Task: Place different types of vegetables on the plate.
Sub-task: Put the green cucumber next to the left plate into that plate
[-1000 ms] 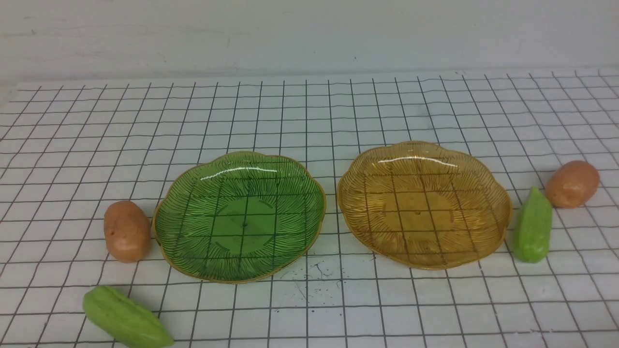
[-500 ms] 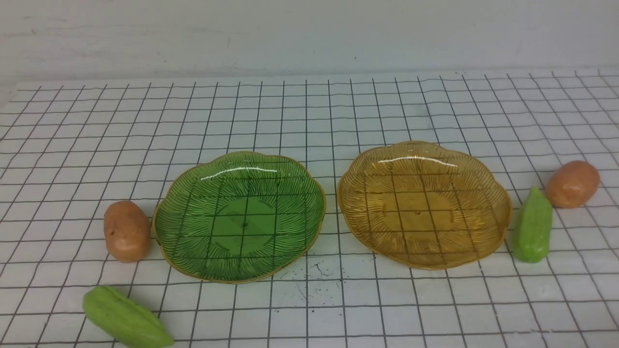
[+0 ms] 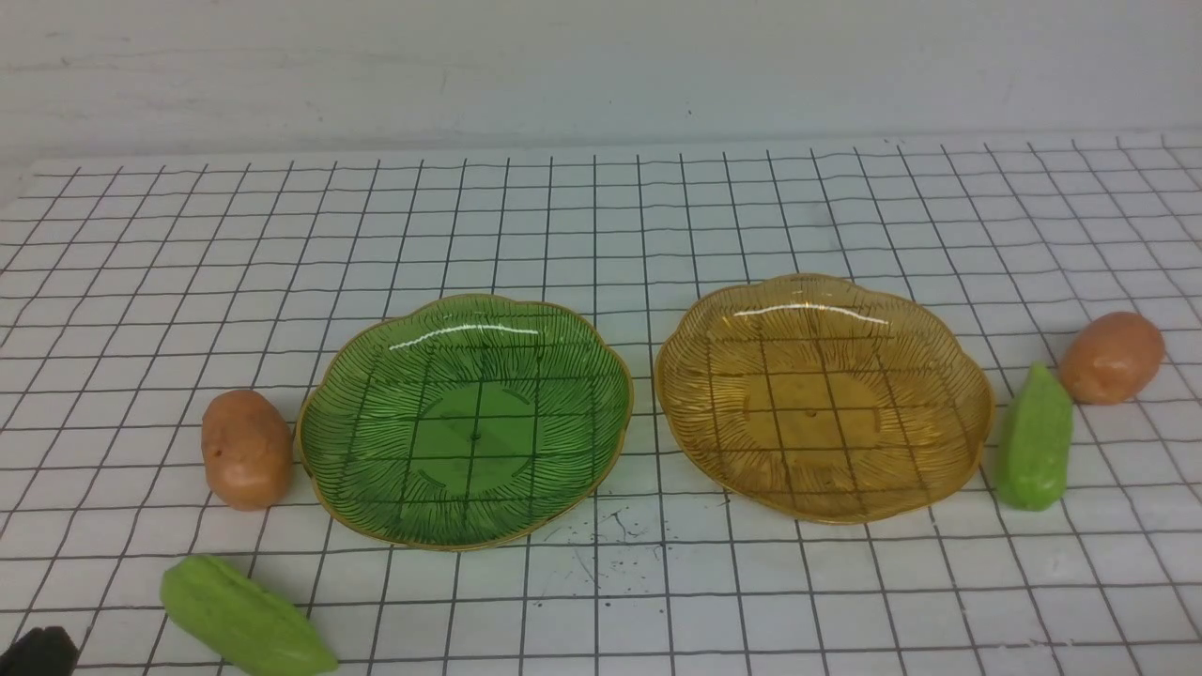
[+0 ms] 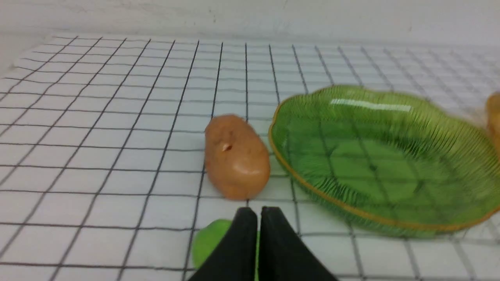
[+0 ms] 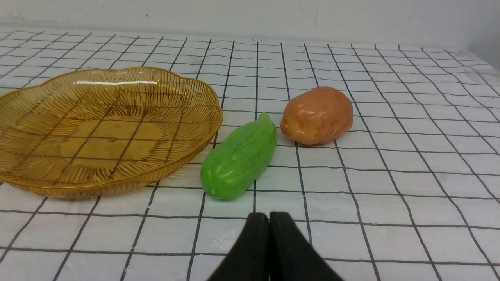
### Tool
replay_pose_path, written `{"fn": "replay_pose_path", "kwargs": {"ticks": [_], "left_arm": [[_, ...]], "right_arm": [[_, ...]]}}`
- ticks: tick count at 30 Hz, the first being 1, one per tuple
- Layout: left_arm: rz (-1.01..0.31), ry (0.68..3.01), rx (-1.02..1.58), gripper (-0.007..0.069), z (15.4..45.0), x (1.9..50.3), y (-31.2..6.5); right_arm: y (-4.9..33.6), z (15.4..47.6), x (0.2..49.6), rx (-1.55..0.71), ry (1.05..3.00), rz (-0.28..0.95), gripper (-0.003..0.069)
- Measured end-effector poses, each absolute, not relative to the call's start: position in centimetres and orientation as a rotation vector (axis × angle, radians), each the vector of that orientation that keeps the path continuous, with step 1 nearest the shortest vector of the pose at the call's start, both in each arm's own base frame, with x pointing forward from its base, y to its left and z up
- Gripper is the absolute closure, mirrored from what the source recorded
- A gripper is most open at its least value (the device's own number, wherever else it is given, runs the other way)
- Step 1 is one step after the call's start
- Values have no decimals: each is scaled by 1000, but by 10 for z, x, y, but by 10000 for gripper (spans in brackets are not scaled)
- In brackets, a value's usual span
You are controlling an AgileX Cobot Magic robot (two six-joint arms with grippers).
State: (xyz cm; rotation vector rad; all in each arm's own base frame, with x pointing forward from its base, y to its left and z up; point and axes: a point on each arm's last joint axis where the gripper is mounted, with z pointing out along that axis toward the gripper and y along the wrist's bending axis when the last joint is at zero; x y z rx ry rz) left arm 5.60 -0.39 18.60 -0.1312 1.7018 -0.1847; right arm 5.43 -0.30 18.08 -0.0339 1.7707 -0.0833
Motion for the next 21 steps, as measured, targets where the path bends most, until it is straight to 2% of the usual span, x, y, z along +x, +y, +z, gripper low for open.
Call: {"fn": "replay_pose_path", "kwargs": {"ticks": [2, 5, 8, 13, 16, 17, 19, 20, 21], "left_arm": [[-333, 1661, -267, 632, 189, 56, -5], [-450, 1632, -369, 632, 190, 56, -6], [-500, 1617, -413, 632, 191, 56, -7], [-512, 1583, -429, 632, 194, 57, -6], [-507, 1487, -443, 632, 202, 57, -2], [-507, 1480, -445, 632, 202, 57, -2], [-538, 1406, -479, 632, 211, 56, 0], [-542, 1398, -480, 632, 214, 55, 0], [-553, 1367, -468, 632, 226, 53, 0]], "right_arm": [[-3, 181, 54, -34, 1771, -83, 673], [-3, 181, 54, -34, 1771, -83, 673], [-3, 181, 54, -34, 1771, -83, 673], [-3, 182, 54, -30, 1766, -64, 673], [0, 189, 56, 115, 1661, 100, 673], [0, 189, 56, 128, 1660, 115, 673], [0, 202, 56, 326, 1499, 333, 673], [0, 203, 56, 356, 1477, 364, 673], [-2, 207, 56, 442, 1413, 453, 673]]}}
